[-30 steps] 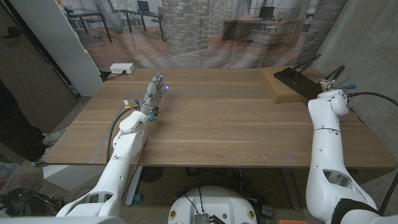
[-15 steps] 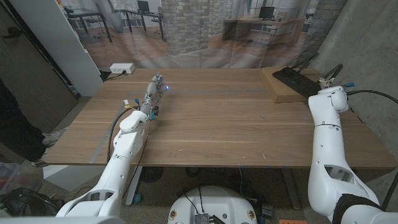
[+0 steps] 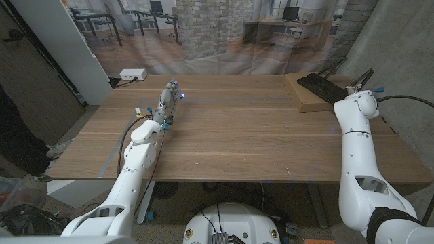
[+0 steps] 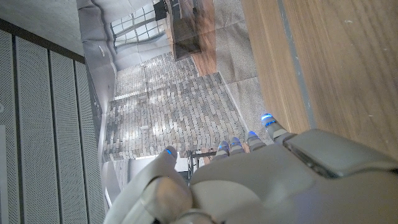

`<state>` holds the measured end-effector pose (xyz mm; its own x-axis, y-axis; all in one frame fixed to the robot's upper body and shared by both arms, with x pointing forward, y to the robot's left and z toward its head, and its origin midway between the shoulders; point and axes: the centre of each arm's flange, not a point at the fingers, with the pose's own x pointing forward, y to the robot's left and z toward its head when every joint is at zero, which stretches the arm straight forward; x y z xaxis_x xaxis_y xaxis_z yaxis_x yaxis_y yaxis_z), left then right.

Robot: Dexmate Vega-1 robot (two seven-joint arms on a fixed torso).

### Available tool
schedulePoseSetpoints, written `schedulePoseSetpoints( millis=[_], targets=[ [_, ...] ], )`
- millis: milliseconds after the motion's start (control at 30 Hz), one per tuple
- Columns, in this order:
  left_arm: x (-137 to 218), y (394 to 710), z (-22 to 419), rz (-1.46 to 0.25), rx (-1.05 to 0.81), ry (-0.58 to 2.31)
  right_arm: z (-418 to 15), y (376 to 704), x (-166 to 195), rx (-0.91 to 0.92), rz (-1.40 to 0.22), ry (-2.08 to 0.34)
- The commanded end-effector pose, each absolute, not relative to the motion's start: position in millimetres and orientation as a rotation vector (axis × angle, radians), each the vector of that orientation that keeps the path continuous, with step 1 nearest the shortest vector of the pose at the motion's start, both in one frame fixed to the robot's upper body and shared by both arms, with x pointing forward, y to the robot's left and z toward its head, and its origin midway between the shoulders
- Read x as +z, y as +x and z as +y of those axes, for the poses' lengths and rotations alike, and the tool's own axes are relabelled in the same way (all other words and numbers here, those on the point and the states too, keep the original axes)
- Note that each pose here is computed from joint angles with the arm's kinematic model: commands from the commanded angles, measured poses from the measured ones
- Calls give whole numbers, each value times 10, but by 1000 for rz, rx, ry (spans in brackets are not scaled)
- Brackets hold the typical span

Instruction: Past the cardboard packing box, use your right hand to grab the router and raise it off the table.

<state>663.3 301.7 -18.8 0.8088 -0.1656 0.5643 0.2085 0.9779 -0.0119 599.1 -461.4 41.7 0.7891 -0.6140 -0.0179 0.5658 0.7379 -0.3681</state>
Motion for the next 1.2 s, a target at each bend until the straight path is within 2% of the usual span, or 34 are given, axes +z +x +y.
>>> schedulePoseSetpoints(
  millis=[33,600,1200],
  targets=[
    [-182,6648,3025,-595,-201,-75,-4614,6014,419,-623,181,-351],
    [-183,6683,3055,-591,-195,-82,-4614,6115,475,-544,216,-326],
    [-153,6763,3047,-583,-195,-86,-4706,6257,425,-402,264,-160]
  ],
)
